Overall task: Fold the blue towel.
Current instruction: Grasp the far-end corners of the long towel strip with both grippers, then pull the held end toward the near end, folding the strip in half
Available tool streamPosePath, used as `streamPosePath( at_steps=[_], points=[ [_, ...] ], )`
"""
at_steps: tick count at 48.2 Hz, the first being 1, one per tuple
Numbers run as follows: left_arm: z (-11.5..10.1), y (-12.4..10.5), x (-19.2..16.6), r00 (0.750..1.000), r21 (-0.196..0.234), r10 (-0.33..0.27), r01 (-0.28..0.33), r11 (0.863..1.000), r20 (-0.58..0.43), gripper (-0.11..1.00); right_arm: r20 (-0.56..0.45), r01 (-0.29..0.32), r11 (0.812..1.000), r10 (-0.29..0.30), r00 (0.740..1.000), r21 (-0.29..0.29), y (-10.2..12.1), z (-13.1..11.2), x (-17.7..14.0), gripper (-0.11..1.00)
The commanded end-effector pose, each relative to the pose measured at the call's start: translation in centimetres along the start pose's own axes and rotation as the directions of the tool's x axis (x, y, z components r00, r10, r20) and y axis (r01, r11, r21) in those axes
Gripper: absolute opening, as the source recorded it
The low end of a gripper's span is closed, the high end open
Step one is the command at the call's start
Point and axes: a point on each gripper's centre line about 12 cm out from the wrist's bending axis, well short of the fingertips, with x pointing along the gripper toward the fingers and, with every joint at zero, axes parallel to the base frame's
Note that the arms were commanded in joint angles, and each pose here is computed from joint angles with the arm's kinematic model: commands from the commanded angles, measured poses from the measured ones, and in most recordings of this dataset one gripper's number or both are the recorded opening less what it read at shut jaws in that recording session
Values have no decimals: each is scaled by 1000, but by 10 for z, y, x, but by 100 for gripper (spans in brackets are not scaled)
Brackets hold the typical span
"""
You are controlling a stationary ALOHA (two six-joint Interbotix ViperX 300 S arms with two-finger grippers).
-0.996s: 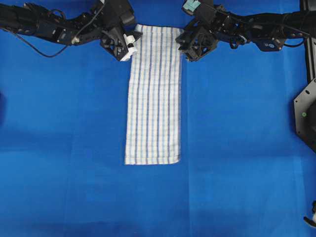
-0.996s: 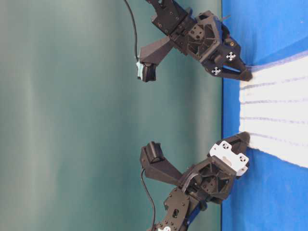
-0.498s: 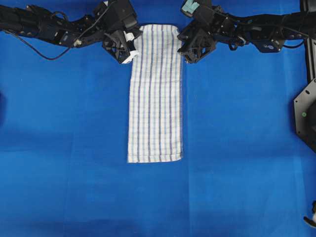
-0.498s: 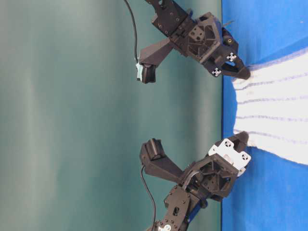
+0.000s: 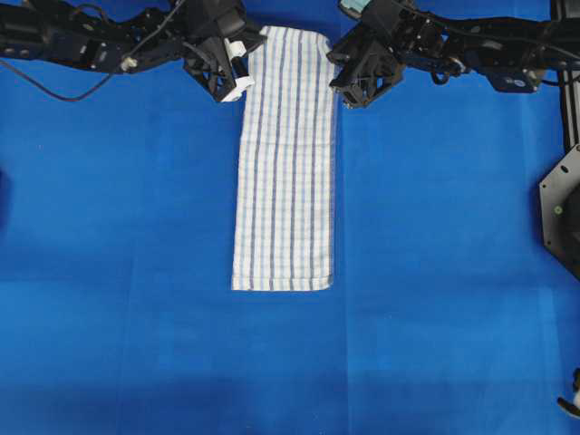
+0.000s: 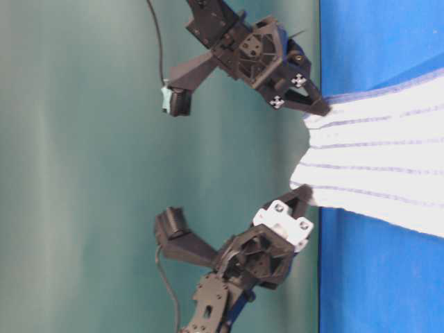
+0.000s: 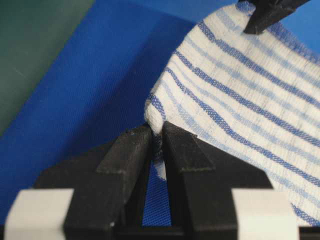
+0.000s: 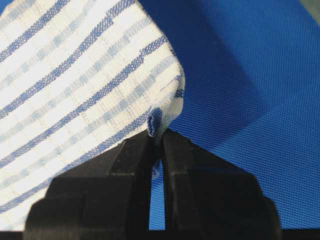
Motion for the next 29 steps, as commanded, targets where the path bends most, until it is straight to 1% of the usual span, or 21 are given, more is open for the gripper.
streamPosePath(
  at_steps=[1, 8, 14, 18, 22, 29],
  points=[
    [16, 1, -10, 999, 3, 1, -1, 1000, 45, 7, 36, -18, 1000, 18, 999, -14, 7, 11, -9, 6],
    [13, -6, -12, 999, 11, -13, 13, 1000, 39, 7, 36, -25, 999, 25, 999, -20, 11, 10, -10, 6],
    [13, -17, -18, 999, 26, -39, 38, 999, 38, 7, 31, -42, 998, 43, 999, -35, 20, 8, -17, 6],
    [14, -27, -26, 997, 38, -62, 60, 997, 43, 7, 35, -65, 996, 67, 997, -53, 30, 6, -26, 6],
    [17, -43, -36, 994, 61, -98, 94, 994, 57, 7, 37, -91, 993, 94, 995, -68, 41, 2, -35, 6],
    [17, -68, -57, 985, 90, -158, 152, 984, 71, 7, 25, -152, 983, 155, 988, -103, 65, -13, -53, 6]
  ],
)
